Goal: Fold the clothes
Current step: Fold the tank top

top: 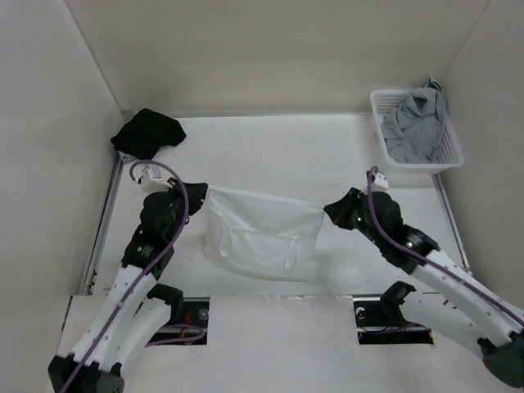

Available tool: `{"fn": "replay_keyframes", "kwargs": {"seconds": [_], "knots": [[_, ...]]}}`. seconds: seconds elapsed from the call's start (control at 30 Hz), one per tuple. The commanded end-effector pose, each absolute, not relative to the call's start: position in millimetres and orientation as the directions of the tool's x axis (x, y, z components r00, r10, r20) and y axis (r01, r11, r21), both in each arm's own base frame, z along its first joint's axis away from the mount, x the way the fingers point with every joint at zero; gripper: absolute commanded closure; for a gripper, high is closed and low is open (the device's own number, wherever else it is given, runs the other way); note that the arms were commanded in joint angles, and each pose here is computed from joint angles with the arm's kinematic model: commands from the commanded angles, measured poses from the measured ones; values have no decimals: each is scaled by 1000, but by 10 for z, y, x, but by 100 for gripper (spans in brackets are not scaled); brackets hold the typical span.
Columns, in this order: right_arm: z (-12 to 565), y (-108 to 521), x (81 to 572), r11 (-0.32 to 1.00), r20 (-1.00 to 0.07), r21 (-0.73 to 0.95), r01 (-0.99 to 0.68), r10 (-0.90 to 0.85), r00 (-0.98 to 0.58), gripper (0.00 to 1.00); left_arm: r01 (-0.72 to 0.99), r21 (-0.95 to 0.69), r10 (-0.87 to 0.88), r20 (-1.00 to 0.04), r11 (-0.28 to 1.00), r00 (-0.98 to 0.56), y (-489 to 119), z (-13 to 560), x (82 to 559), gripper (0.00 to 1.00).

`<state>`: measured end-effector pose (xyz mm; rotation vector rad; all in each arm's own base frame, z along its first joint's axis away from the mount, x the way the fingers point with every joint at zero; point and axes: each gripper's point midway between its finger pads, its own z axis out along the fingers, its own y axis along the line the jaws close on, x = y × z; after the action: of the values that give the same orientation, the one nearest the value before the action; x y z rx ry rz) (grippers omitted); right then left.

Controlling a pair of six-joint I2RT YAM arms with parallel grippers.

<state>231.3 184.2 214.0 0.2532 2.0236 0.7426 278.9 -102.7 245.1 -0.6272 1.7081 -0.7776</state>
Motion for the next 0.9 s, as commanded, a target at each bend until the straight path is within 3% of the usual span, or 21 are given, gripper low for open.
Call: {"fn": "replay_keyframes", "kwargs": {"seconds": [0.0, 0.13, 0.33, 0.53, 0.87], "knots": [[2006, 1989, 2725, 726, -674, 660, -195, 456, -582, 93, -59, -753, -740, -624, 655, -250, -993, 2191, 3228, 99], [1803, 1939, 3297, 737, -663, 658, -155, 469, -584, 93, -106, -744, -739, -618, 660, -268, -1043, 1949, 3785, 99], [1771, 1901, 3784, 767, -676, 630, -121, 465, -572, 93, -126, -742, -740, -607, 658, -290, -1127, 1803, 4191, 99], [1570, 1901, 3489, 778, -669, 619, -107, 452, -591, 93, -90, -764, -749, -591, 639, -300, -1123, 1745, 3850, 97], [1070, 2011, 2739, 784, -635, 612, -99, 413, -653, 92, -137, -803, -786, -509, 581, -351, -860, 1181, 3101, 96]]}}
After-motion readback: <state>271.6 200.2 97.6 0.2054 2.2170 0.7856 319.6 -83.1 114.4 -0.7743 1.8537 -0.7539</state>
